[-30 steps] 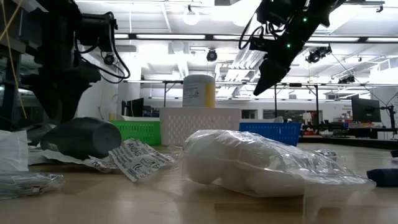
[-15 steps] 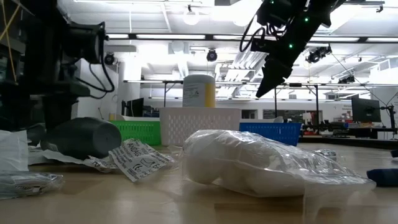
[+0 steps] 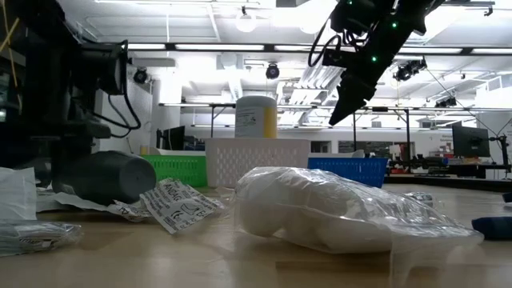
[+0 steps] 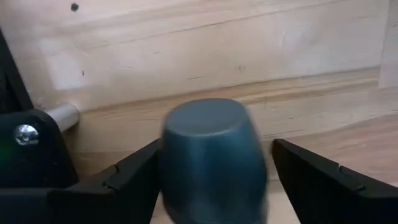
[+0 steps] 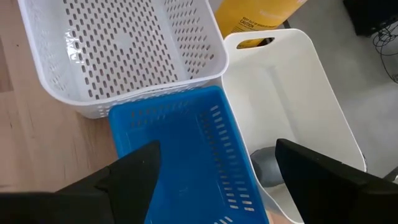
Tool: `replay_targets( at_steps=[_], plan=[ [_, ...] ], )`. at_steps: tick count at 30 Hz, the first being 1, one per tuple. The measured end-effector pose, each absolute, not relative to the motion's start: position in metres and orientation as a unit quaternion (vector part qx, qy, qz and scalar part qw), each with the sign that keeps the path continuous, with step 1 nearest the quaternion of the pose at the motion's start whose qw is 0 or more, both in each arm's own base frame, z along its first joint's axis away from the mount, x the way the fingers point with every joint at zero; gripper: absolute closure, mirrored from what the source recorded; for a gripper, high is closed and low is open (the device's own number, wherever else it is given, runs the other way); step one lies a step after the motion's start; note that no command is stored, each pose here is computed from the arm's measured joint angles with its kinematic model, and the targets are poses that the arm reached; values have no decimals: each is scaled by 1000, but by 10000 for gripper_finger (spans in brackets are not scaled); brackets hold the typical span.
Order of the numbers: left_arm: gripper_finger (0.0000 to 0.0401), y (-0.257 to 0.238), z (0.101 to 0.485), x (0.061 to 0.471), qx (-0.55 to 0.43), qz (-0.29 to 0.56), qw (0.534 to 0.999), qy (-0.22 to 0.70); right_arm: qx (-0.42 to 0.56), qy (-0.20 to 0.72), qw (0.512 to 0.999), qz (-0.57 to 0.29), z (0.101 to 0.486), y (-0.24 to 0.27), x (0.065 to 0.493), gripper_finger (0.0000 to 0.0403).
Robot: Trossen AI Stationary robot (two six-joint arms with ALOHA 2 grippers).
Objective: Pick & Place Travel size toiletries
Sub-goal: Put the black deodorant into the top right white bin
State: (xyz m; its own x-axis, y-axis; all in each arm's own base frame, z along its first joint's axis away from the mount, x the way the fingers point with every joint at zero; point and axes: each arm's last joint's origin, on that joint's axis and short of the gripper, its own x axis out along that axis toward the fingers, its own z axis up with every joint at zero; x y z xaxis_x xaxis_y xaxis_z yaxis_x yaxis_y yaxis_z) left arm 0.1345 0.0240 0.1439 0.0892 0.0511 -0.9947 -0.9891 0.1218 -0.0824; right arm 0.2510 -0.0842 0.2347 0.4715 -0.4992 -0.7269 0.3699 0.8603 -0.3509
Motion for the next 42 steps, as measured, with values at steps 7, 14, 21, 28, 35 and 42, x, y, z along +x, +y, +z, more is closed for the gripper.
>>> replay_targets(
  at_steps=[7, 14, 21, 28, 35, 42],
  plan=[
    [197, 23, 144, 135, -479, 448, 564, 502, -62, 445, 862, -235, 234, -83, 252, 93],
    [198, 24, 147, 141, -449, 405, 611, 511, -54, 449, 860, -236, 234, -83, 251, 93],
    [198, 35, 200, 183, -366, 297, 799, 373, -1, 420, 892, -168, 235, -75, 257, 93],
    [198, 39, 246, 209, -213, 189, 935, 211, 3, 335, 937, -98, 236, -52, 272, 93],
    [198, 41, 276, 222, -63, 132, 986, 73, -3, 139, 988, -71, 234, -34, 281, 93],
    [198, 40, 283, 235, 11, 76, 997, 7, -31, 33, 997, -66, 229, -26, 293, 93]
  ],
)
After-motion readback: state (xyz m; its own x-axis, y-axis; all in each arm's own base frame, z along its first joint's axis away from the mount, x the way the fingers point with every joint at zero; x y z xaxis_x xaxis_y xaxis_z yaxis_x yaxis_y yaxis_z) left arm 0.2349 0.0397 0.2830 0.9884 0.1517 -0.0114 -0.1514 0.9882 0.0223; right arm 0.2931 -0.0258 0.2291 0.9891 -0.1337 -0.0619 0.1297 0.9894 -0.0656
